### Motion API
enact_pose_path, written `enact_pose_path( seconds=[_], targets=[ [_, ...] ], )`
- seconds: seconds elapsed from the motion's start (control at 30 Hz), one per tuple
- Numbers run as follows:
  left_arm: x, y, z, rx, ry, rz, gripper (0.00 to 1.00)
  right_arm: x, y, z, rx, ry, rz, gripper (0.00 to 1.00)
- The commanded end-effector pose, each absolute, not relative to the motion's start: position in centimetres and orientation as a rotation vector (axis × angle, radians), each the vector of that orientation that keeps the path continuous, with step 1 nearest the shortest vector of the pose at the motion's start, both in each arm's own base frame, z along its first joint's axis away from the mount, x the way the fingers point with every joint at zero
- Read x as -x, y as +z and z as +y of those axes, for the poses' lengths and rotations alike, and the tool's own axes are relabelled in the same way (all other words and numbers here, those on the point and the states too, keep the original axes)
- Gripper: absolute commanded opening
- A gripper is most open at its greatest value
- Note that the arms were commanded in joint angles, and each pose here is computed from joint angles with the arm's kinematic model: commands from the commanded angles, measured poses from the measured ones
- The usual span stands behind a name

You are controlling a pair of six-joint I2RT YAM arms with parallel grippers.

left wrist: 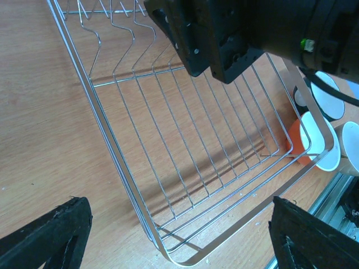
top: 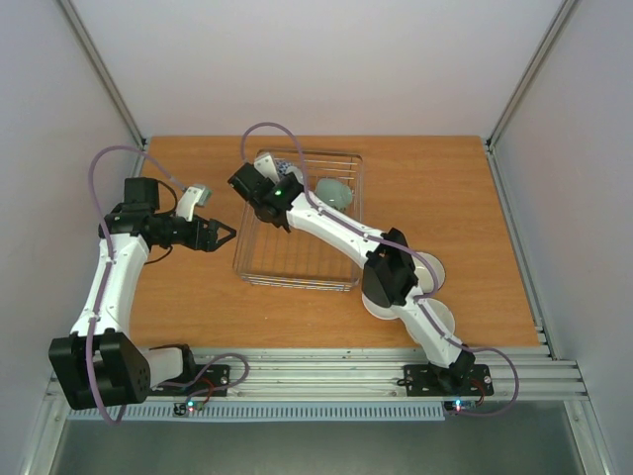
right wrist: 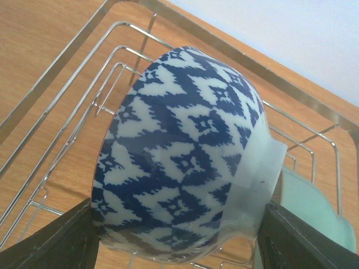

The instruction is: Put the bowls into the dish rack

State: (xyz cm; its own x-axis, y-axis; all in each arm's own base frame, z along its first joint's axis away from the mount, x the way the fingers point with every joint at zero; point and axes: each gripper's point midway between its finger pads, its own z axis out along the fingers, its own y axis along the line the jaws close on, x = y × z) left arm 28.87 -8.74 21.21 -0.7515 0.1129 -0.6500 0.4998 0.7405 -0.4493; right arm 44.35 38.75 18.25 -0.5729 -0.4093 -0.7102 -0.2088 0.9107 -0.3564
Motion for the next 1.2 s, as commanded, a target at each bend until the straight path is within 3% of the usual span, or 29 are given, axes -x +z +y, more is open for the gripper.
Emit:
enact_pose_path(
  seconds=[0.0,0.4,0.63,0.8,1.03,1.17],
  targets=[
    [-29.2,21.2,-9.0,-0.490,-0.840,2.302,0.86,-45.0,17.9,39.0,0.440,-0.296,2.193,0.01],
    [-29.1,21.2,-9.0,-0.489,-0.842,2.303,0.86,-45.4,16.0,39.5,0.451,-0.266,2.235,0.03],
    [-29.1,21.2,-9.0,-0.489,-0.842,2.303,0.86,-45.5,15.3,39.7,0.461,-0.255,2.247,0.48],
    [-29.1,21.2,-9.0,-0.493,-0.839,2.303,0.87,-45.6,15.2,40.0,0.469,-0.242,2.243,0.71],
    [-29.2,21.1,-8.6,-0.482,-0.803,2.314,0.93,-45.0,17.6,40.3,0.505,-0.156,2.192,0.87],
    [-29.3,21.1,-8.5,-0.476,-0.798,2.315,0.97,-44.5,20.0,39.9,0.542,-0.079,2.186,0.90]
  ],
)
